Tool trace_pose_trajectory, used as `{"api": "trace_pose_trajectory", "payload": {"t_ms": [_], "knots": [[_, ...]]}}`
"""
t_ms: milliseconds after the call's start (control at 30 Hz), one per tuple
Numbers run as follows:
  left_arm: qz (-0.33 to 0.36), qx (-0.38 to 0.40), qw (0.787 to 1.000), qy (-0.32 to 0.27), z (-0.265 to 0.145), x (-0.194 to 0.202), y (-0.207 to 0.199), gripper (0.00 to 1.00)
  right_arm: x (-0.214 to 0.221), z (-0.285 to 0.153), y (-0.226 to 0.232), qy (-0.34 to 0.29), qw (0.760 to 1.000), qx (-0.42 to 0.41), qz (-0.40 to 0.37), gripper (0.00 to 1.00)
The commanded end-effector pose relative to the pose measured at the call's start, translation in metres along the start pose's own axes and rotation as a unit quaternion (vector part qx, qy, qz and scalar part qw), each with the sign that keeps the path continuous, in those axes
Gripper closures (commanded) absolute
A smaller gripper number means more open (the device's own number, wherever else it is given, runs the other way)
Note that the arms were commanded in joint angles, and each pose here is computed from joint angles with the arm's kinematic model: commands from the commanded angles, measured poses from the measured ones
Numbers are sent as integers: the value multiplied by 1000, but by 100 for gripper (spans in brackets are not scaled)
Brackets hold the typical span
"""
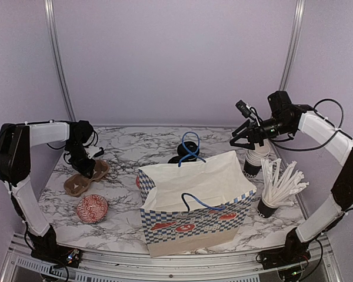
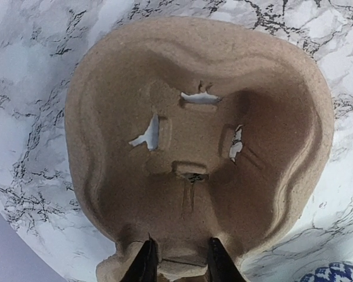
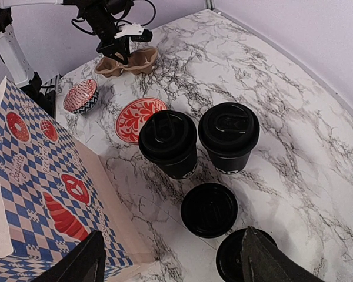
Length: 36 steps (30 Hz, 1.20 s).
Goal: Pack the takeout coffee
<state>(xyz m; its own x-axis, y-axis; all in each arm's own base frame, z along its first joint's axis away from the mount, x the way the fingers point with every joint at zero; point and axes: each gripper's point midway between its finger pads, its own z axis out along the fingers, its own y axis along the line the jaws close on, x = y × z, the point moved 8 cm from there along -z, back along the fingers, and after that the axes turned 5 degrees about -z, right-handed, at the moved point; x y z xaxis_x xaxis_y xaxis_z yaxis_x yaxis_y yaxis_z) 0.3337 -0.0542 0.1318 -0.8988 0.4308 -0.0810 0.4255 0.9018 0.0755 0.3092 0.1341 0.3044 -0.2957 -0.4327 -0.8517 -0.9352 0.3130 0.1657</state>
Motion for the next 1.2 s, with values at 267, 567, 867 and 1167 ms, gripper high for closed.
{"api": "trace_pose_trajectory", "payload": {"t_ms": [267, 567, 867, 1167], "knots": [[3, -7, 977, -213, -158, -16, -33, 78, -16, -7, 3, -12, 1000, -11, -3, 24], [192, 194, 832, -483, -341, 9, -161, 78, -25, -18, 10, -4, 1000, 11, -17, 24], [330, 388, 676, -532, -389, 39, -267, 75, -25, -23, 11, 6, 999, 33, -19, 23], [385, 435, 676, -452, -345, 19, -342, 76, -23, -24, 11, 12, 999, 44, -17, 23]]}}
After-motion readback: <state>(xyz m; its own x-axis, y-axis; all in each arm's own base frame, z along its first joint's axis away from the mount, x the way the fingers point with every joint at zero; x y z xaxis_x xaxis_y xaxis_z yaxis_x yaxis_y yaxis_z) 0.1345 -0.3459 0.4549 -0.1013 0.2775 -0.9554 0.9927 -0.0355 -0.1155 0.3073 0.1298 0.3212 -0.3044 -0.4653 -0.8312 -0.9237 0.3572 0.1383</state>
